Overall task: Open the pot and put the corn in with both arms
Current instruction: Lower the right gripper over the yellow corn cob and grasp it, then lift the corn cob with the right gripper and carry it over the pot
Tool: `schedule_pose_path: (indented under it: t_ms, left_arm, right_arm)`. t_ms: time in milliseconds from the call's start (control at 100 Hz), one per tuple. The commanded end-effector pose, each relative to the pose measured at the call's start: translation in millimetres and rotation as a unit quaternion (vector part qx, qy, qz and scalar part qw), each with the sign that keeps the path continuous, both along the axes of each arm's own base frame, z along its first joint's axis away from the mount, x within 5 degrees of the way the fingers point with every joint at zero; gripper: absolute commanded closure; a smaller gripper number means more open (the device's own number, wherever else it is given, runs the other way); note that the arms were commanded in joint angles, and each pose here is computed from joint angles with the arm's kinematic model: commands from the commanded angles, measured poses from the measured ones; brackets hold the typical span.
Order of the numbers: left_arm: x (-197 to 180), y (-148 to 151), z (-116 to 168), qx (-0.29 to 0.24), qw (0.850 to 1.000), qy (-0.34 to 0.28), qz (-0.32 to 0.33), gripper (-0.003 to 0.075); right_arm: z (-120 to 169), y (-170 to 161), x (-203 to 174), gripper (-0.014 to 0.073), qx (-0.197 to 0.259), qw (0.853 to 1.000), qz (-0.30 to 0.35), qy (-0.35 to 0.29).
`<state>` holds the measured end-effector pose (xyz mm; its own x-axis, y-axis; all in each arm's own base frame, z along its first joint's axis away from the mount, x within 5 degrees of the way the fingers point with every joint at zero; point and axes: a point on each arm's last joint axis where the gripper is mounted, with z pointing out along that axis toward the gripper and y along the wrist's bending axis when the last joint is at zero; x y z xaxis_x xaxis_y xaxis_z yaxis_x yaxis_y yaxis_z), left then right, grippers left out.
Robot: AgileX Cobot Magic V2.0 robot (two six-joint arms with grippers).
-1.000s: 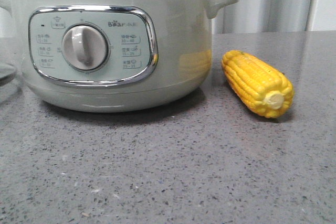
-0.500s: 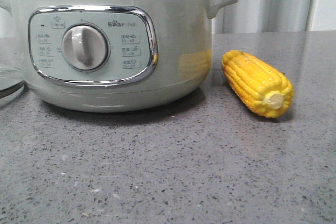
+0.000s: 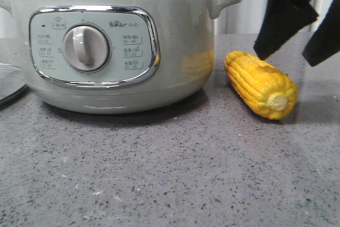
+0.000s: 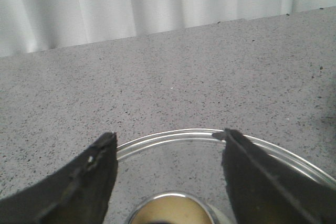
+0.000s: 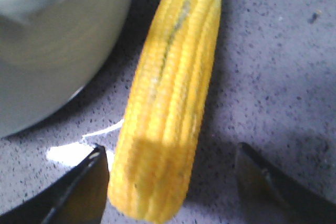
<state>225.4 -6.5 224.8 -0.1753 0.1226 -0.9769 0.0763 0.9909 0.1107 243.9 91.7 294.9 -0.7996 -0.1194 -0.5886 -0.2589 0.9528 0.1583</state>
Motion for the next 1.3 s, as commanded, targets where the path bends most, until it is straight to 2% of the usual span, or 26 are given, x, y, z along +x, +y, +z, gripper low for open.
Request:
schedule_pose_path:
  t_ms: [0, 320, 390, 540, 610, 810, 930, 1040, 1180, 1290]
  left_arm:
    - [3, -1, 20, -0.011, 0.998, -0.065, -0.001, 0.0309]
    - [-3, -1, 32, -0.012, 0.995, -0.099, -0.002, 0.0310]
    - [-7, -1, 39, -0.012, 0.993, -0.114, -0.002, 0.0310]
    - [-19, -1, 56, -0.013, 0.988, -0.157, -0.003, 0.0310]
    - [-26, -1, 65, -0.013, 0.984, -0.178, -0.003, 0.0310]
    - [-48, 0, 88, -0.014, 0.971, -0.238, -0.004, 0.0310]
    - [-62, 0, 100, -0.014, 0.962, -0.272, -0.004, 0.0310]
    - [-73, 0, 109, -0.014, 0.954, -0.299, -0.004, 0.0310]
    - [-84, 0, 116, -0.015, 0.946, -0.322, -0.005, 0.0311]
    - [-87, 0, 118, -0.014, 0.944, -0.329, -0.005, 0.0310]
  right_arm:
    - [15, 5, 10, 0.0172, 0.011, 1.000, 0.003, -0.026]
    - [-11, 13, 30, 0.0194, 0.000, 0.999, 0.005, 0.047]
    - [-12, 13, 29, 0.0272, -0.003, 0.998, 0.006, 0.056]
    - [-15, 12, 26, 0.0567, -0.012, 0.997, 0.010, 0.078]
    - [-16, 10, 25, 0.0671, -0.024, 0.996, 0.013, 0.084]
    - [-5, -1, 14, 0.0669, -0.037, 0.995, 0.008, 0.089]
    - [15, -16, 1, 0.0669, -0.037, 0.997, -0.006, 0.068]
    - [40, -33, -17, 0.0669, -0.024, 0.999, -0.032, 0.023]
    - [77, -48, -43, 0.0669, 0.000, 0.995, -0.058, -0.075]
    - [105, -49, -61, 0.0669, 0.033, 0.985, -0.059, -0.161]
